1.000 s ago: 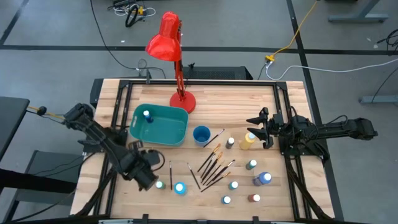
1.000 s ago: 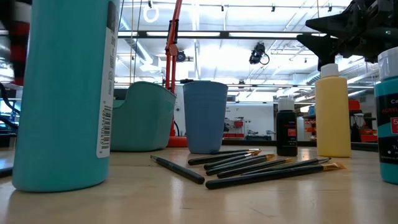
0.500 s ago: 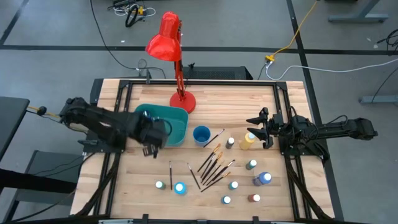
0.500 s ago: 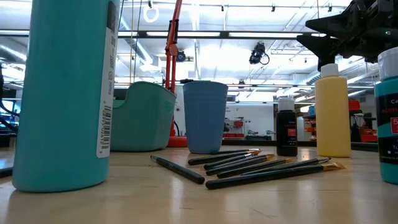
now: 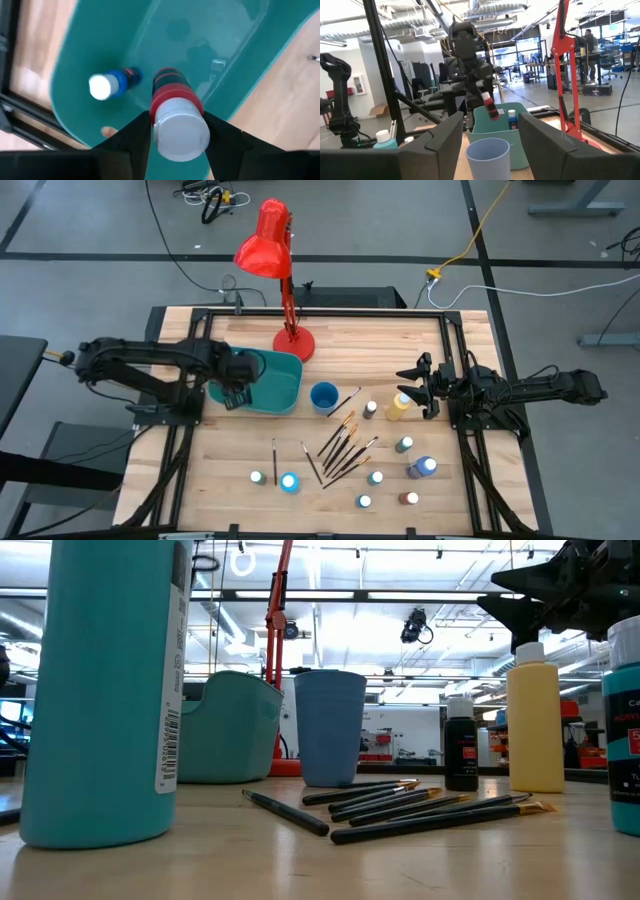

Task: Pick & Place Paint Supplies
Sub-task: Put the red paint bottle into the green bin

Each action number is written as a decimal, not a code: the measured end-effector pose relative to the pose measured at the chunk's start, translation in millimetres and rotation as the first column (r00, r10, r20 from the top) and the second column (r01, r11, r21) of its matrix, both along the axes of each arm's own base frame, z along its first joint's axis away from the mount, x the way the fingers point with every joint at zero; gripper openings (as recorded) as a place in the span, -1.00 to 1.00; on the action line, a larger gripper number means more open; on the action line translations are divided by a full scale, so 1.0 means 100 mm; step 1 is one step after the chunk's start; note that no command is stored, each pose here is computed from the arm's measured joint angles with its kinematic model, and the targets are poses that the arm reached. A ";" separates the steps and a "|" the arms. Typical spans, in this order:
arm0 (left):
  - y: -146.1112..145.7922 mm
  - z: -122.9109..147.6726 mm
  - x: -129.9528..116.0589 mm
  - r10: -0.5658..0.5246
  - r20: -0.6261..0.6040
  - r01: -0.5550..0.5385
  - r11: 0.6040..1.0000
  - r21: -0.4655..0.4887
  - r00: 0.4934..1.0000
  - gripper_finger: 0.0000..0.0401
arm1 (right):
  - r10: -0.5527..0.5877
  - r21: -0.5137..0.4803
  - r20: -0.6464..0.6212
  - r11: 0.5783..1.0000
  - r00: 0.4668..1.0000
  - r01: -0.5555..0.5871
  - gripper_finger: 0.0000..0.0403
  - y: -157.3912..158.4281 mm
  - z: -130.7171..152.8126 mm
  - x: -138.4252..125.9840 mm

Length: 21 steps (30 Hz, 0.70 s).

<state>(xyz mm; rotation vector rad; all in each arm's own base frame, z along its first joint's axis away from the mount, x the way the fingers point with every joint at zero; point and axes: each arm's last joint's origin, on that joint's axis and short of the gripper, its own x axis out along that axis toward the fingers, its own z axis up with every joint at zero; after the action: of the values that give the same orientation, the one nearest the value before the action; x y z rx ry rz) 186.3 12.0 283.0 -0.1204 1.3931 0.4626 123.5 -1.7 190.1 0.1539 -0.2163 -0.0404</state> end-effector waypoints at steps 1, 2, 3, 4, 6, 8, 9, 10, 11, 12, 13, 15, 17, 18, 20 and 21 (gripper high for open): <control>0.02 -0.03 -0.04 0.010 -0.005 -0.010 1.000 -0.012 1.000 -0.16 | 0.000 0.000 0.000 1.000 1.000 0.000 0.01 0.00 0.00 0.00; 0.04 -0.06 -0.08 0.017 -0.006 -0.017 1.000 -0.025 1.000 -0.16 | 0.000 0.000 -0.001 1.000 1.000 0.000 0.01 0.00 0.00 0.00; 0.06 -0.09 -0.10 0.025 -0.003 -0.026 0.999 -0.035 1.000 -0.17 | 0.000 0.000 -0.001 1.000 1.000 0.000 0.01 0.00 0.00 0.00; 0.08 -0.12 -0.12 0.034 -0.001 -0.034 0.999 -0.042 0.999 -0.18 | 0.000 0.000 -0.001 1.000 1.000 0.000 0.01 0.00 0.00 0.00; 0.12 -0.19 -0.16 0.042 0.005 -0.042 0.998 -0.054 0.999 -0.21 | -0.009 0.002 -0.001 1.000 1.000 0.009 0.01 0.00 0.00 0.00; 0.15 -0.25 -0.18 0.055 0.006 -0.055 0.997 -0.058 0.998 -0.21 | -0.023 0.005 -0.001 1.000 1.000 0.023 0.01 -0.01 0.00 0.00; 0.17 -0.28 -0.19 0.055 0.000 -0.055 0.997 -0.057 0.998 -0.21 | -0.033 0.007 -0.001 0.999 0.999 0.033 0.01 -0.01 0.00 0.00; 0.18 -0.32 -0.20 0.053 -0.006 -0.054 0.997 -0.057 0.999 -0.20 | -0.044 0.009 -0.001 0.999 0.999 0.044 0.01 -0.01 0.00 0.00; 0.20 -0.36 -0.20 0.050 -0.011 -0.051 0.997 -0.057 0.999 -0.19 | -0.053 0.011 -0.001 0.999 0.999 0.053 0.01 -0.02 0.00 0.00; 0.21 -0.39 -0.20 0.046 -0.015 -0.047 0.997 -0.063 0.999 -0.17 | -0.063 0.013 -0.002 0.998 0.998 0.063 0.01 -0.02 0.00 0.00; 0.23 -0.42 -0.21 0.046 -0.018 -0.047 0.996 -0.073 0.999 -0.16 | -0.068 0.014 -0.002 0.998 0.998 0.068 0.01 -0.02 0.00 0.00; 0.25 -0.48 -0.21 0.044 -0.014 -0.045 0.995 -0.087 0.999 -0.16 | -0.069 0.015 -0.002 0.997 0.998 0.069 0.01 -0.02 0.00 0.00; 0.28 -0.52 -0.22 0.042 -0.014 -0.044 0.995 -0.091 0.999 -0.18 | -0.069 0.015 -0.002 0.998 0.998 0.069 0.01 -0.02 0.00 0.00; 0.29 -0.54 -0.23 0.046 -0.018 -0.047 0.995 -0.092 0.999 -0.19 | -0.068 0.015 -0.002 0.998 0.998 0.068 0.01 -0.02 0.00 0.00; 0.31 -0.57 -0.24 0.053 -0.027 -0.055 0.994 -0.092 0.998 -0.20 | -0.066 0.014 -0.002 0.998 0.998 0.066 0.01 -0.02 0.00 0.00; 0.32 -0.58 -0.25 0.054 -0.027 -0.056 0.994 -0.092 0.998 -0.20 | -0.066 0.015 -0.002 0.998 0.998 0.066 0.01 -0.02 0.00 0.00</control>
<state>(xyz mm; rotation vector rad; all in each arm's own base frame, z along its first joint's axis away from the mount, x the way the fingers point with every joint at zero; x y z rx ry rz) 161.6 44.0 225.2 -0.2298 1.4389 0.4465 123.4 -3.6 189.9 0.1612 -0.2193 -0.1080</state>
